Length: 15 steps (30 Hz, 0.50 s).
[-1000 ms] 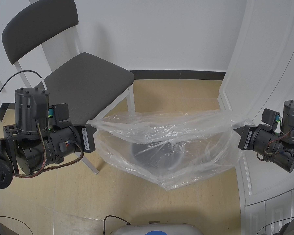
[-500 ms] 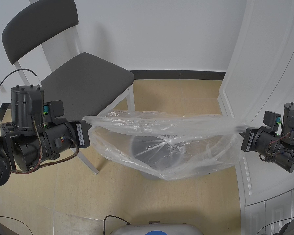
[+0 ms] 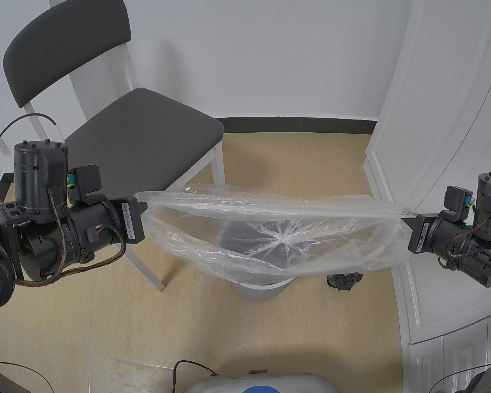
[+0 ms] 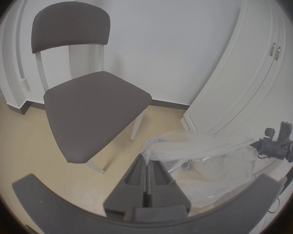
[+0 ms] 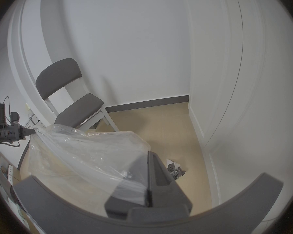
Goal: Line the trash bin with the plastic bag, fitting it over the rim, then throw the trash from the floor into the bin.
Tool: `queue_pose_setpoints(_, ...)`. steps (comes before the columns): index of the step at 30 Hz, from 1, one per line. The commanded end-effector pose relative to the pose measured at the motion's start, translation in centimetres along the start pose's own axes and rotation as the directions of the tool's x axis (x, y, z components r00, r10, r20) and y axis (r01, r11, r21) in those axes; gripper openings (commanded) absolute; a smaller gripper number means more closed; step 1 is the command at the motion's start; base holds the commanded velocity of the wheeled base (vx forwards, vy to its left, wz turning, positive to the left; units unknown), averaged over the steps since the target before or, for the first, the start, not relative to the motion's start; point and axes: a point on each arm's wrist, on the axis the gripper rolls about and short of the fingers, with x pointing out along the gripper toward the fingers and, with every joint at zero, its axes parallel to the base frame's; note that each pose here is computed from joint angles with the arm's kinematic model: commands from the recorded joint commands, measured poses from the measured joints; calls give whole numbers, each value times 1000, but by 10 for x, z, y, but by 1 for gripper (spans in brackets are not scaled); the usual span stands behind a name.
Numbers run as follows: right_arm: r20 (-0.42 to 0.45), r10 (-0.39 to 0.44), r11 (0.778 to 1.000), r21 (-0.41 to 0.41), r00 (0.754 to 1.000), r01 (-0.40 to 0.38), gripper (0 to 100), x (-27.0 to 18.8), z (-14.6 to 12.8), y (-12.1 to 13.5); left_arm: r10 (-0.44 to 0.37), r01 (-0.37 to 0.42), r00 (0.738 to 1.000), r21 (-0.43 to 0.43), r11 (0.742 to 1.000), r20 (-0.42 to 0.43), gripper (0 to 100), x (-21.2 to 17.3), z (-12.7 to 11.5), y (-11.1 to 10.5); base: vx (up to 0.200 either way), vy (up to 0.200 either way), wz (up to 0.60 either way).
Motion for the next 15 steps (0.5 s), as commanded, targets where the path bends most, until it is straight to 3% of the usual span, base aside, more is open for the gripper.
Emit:
queue_pose_setpoints(1,1,-6,1000,1,1000,6,0,0,0,-1,7,-7,1000,-4,1000,3,0,0,1,2,0,0,0)
queue_pose_setpoints(15,8,-34,999,-26,999,35,0,-2,1,-10,34,-34,999,-12,999,12,0,1,4,9,0,0,0)
